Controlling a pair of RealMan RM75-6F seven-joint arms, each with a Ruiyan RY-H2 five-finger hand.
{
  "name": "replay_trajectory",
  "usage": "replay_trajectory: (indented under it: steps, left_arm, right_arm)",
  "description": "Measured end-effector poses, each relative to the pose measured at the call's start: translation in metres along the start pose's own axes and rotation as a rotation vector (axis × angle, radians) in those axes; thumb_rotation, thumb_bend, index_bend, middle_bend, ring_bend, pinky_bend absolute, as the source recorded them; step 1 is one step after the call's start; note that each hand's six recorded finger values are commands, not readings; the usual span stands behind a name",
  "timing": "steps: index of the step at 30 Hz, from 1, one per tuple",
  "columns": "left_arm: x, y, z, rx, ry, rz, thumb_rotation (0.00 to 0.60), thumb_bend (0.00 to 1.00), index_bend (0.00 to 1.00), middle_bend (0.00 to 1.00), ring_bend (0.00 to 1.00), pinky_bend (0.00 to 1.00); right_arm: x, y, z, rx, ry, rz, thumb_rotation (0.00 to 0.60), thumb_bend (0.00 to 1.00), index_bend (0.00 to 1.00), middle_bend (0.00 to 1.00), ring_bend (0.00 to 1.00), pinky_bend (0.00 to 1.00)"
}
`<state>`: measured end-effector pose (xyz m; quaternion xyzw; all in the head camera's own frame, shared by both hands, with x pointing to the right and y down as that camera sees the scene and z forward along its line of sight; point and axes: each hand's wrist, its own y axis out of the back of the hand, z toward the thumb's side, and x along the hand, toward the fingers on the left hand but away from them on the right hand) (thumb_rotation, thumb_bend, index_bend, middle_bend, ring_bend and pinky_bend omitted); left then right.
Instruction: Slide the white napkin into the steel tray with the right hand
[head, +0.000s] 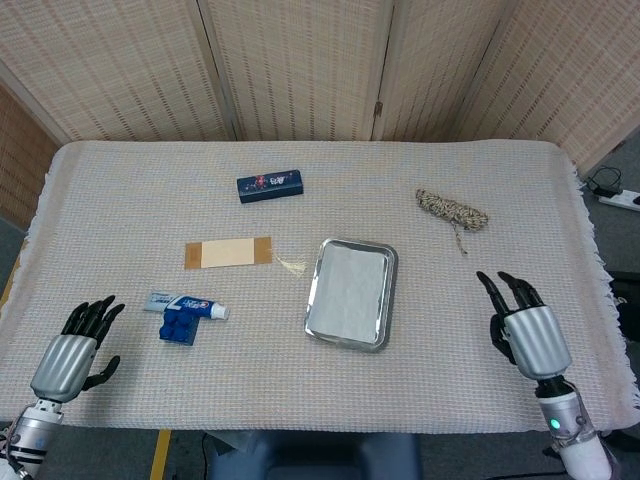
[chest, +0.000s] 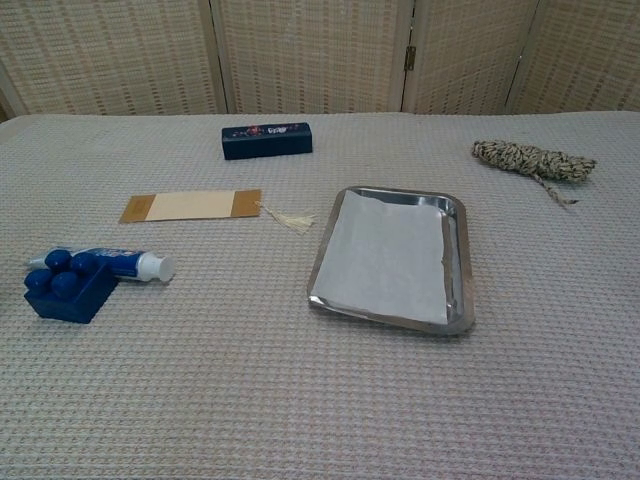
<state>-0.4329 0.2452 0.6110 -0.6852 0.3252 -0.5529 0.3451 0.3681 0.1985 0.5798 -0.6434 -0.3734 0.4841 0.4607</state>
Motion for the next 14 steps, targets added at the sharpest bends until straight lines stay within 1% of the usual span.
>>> replay_trajectory:
  steps: [1,3,5,9,11,14]
  left_arm:
    - [-0.001,0.000,0.001,0.000,-0.005,0.003,0.600,0.44,0.00,0.00,0.00,0.00]
    - [-0.002,0.001,0.002,0.003,-0.009,0.005,0.600,0.44,0.00,0.00,0.00,0.00]
    - [-0.003,0.001,0.003,0.004,-0.011,0.008,0.600,0.44,0.00,0.00,0.00,0.00]
    - [-0.005,0.002,0.006,0.012,-0.019,0.010,0.600,0.44,0.00,0.00,0.00,0.00]
    - [-0.005,0.001,0.007,0.018,-0.018,0.008,0.600,0.44,0.00,0.00,0.00,0.00]
    - [-0.006,0.001,0.006,0.025,-0.012,0.007,0.600,0.44,0.00,0.00,0.00,0.00]
  right_arm:
    - [0.009,0.002,-0.007,0.017,-0.029,0.001,0.600,0.66,0.00,0.00,0.00,0.01]
    - [0.027,0.009,-0.019,0.034,-0.086,-0.003,0.600,0.64,0.00,0.00,0.00,0.00]
    - [0.035,0.013,-0.026,0.020,-0.111,-0.004,0.600,0.64,0.00,0.00,0.00,0.00]
    - [0.045,0.026,-0.036,-0.009,-0.127,-0.011,0.600,0.64,0.00,0.00,0.00,0.00]
    - [0.048,0.026,-0.035,-0.008,-0.129,-0.003,0.600,0.64,0.00,0.00,0.00,0.00]
    - [0.049,0.023,-0.034,0.001,-0.133,0.027,0.600,0.64,0.00,0.00,0.00,0.00]
